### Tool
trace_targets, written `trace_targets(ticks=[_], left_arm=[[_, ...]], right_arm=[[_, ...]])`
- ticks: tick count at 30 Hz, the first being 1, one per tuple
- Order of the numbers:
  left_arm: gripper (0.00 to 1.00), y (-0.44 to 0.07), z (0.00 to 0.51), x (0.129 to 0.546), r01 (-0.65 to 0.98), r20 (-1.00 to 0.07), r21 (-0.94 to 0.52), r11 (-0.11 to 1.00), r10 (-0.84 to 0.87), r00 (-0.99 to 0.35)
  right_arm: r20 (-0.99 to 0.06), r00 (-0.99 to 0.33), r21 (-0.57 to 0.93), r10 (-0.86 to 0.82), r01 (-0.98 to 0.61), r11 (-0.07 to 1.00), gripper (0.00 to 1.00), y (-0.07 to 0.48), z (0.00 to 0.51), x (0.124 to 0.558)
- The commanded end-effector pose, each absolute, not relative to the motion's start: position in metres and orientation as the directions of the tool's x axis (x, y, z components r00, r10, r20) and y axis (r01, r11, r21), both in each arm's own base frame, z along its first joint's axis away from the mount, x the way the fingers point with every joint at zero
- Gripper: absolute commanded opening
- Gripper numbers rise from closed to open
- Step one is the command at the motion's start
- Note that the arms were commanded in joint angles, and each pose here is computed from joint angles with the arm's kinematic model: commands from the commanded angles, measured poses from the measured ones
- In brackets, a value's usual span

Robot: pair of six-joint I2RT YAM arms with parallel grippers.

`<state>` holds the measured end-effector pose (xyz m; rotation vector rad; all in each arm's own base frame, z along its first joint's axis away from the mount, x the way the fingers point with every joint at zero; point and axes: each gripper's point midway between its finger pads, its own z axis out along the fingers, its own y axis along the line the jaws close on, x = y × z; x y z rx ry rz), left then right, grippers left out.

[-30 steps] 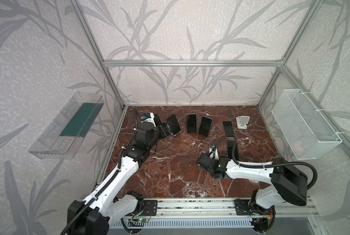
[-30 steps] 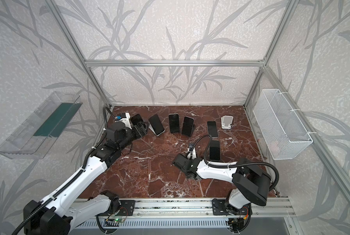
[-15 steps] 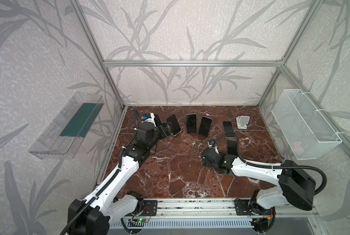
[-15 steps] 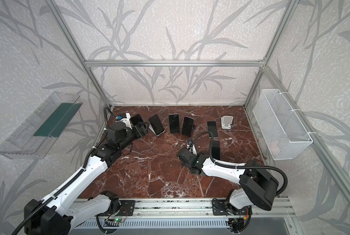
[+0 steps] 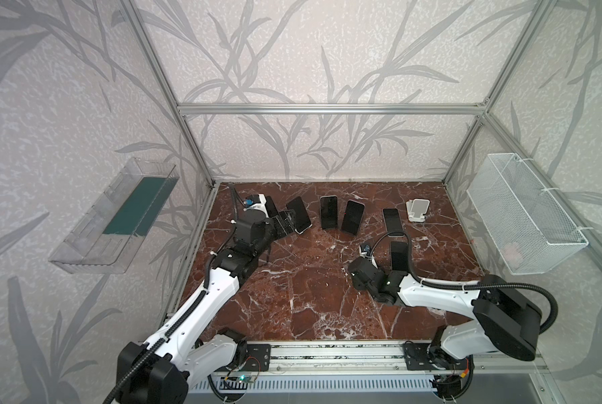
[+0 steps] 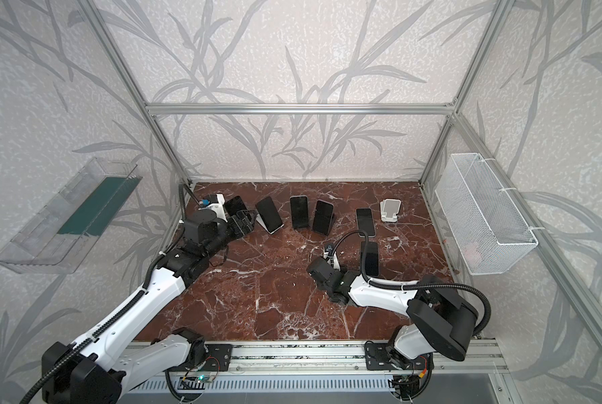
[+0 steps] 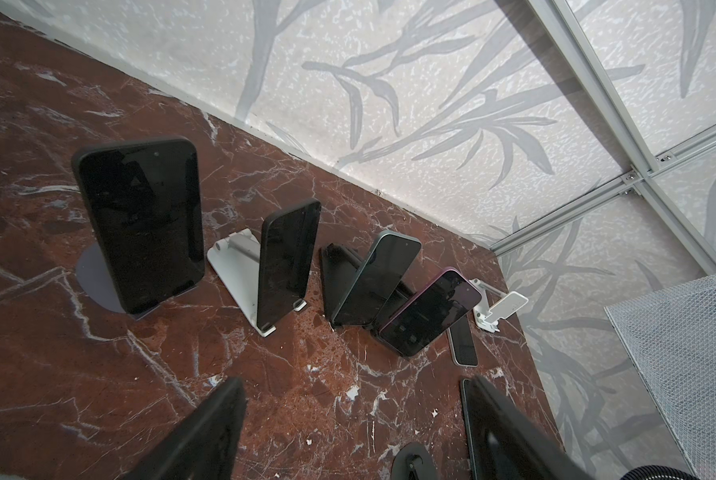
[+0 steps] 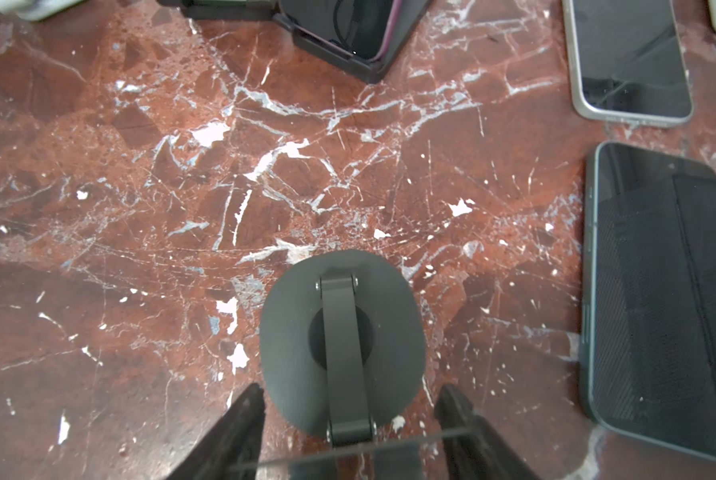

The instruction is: Remove the phone from the phone stand

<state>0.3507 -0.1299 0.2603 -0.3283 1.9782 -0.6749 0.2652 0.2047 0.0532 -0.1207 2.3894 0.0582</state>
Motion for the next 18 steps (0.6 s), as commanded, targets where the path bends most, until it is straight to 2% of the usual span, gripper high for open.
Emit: trace_targets(ticks=[1,7,12,18], left_arm=[[0.84,-0.130,0.265,0.353,0.061,-0.727,-0.592,0.804,-0.499,-0.472],[0.84,-0.129,0.265,0.352,0.062,-0.732,-0.587,0.808,-0.496,-0.467],[0.84,-0.130,0.263,0.353,0.060,-0.728,-0.588,0.807,-0.495,-0.474],[0.84,-0.130,0.262,0.354,0.056,-0.726,-0.588,0.807,-0.496,-0.477]], right_arm=[[-0.682,-0.727,-0.004,-0.079,-0.104,0.995,0.77,0.203,0.050,0.267],[-0.696,-0.710,-0.024,-0.109,-0.128,0.992,0.78,0.200,0.047,0.275],[-0.716,-0.687,0.006,-0.125,-0.185,0.983,0.69,0.202,0.046,0.272],[-0.747,-0.656,0.029,-0.108,-0.194,0.981,0.65,0.197,0.064,0.269]])
